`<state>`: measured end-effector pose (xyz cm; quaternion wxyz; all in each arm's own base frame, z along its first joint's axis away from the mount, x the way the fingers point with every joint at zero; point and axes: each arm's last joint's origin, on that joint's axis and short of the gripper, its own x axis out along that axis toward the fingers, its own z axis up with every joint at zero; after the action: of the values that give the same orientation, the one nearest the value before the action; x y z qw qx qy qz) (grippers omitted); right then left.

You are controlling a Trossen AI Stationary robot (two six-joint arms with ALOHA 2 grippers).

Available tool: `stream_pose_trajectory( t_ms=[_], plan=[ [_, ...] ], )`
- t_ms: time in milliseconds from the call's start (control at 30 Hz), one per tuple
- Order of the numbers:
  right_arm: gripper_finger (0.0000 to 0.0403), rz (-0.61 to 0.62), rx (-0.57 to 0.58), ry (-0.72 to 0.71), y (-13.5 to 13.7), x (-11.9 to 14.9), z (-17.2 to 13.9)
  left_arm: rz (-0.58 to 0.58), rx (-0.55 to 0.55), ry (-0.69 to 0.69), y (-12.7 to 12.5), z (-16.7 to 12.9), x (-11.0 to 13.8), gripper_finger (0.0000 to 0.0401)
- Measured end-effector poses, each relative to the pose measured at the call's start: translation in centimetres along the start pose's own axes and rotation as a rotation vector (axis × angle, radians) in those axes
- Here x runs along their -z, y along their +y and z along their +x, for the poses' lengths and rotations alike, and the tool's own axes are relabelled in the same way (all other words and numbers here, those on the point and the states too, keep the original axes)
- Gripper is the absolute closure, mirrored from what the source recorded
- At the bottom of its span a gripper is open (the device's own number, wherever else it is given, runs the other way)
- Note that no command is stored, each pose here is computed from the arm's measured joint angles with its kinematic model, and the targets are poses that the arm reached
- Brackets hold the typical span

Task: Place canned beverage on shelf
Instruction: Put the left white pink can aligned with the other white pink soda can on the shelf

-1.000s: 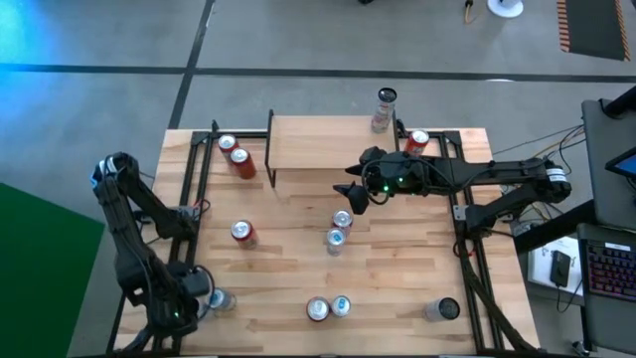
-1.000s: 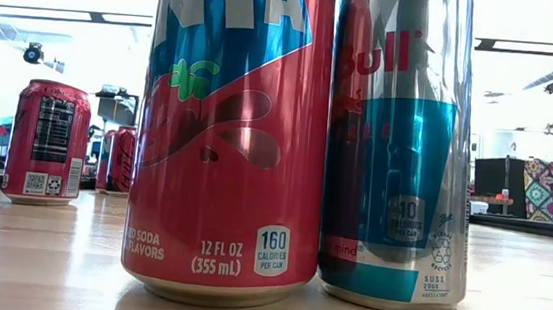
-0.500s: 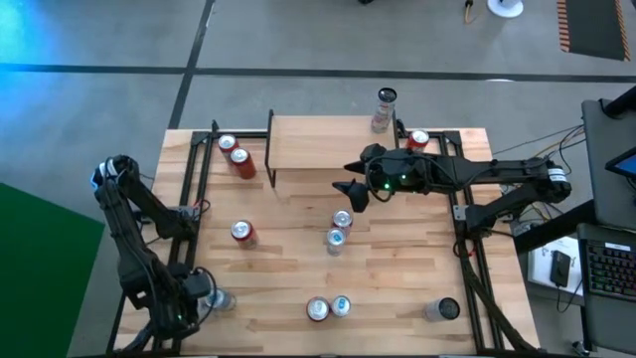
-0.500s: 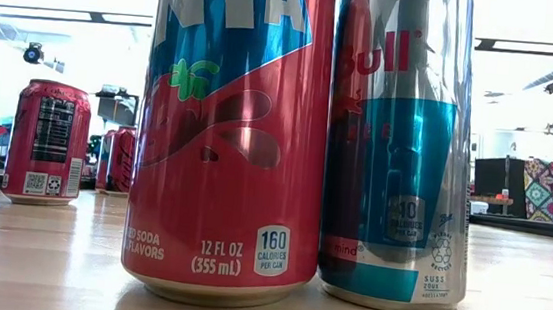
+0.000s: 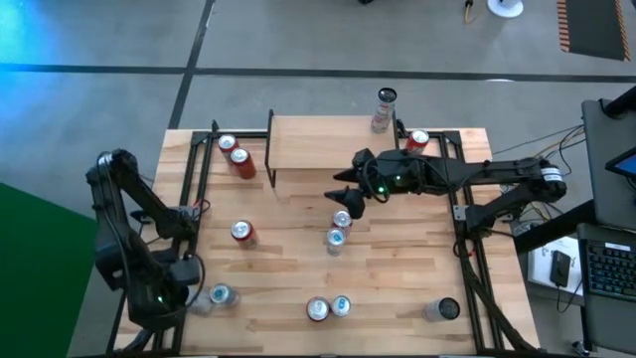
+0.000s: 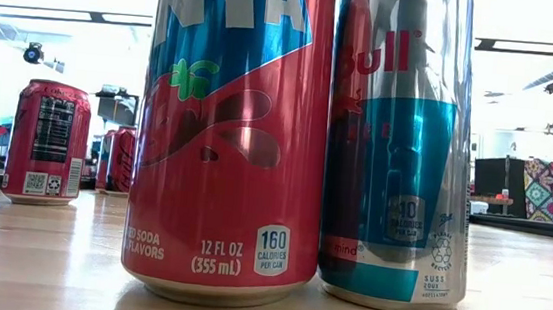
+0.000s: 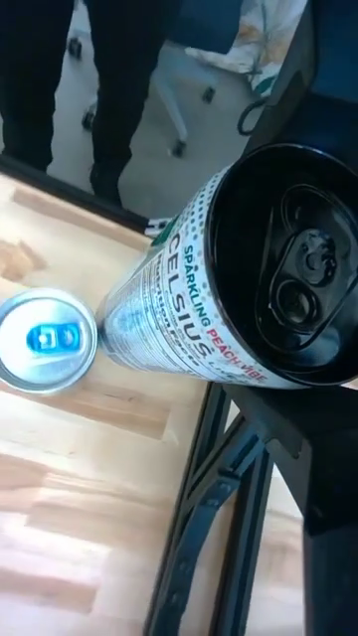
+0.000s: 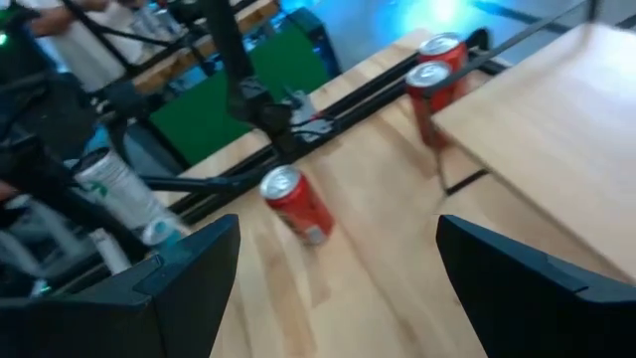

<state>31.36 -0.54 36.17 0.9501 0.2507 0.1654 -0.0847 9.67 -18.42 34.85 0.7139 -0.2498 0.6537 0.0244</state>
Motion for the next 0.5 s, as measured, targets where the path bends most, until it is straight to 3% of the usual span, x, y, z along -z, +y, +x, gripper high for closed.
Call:
stream_pose_trajectory(
  t_ms=[200,500],
  plan=[
    [0.0074,0.001,-0.036,0.002,0.0,0.4,1.9,0.057,0.061,-0.034,-0.3,-2.8,-1.5,0.0149],
    [0.0074,-0.014,-0.123,0.019,1.2,-0.1,3.9,0.083,0.066,-0.054,0.4,-4.1,-4.0,0.0149]
  ],
)
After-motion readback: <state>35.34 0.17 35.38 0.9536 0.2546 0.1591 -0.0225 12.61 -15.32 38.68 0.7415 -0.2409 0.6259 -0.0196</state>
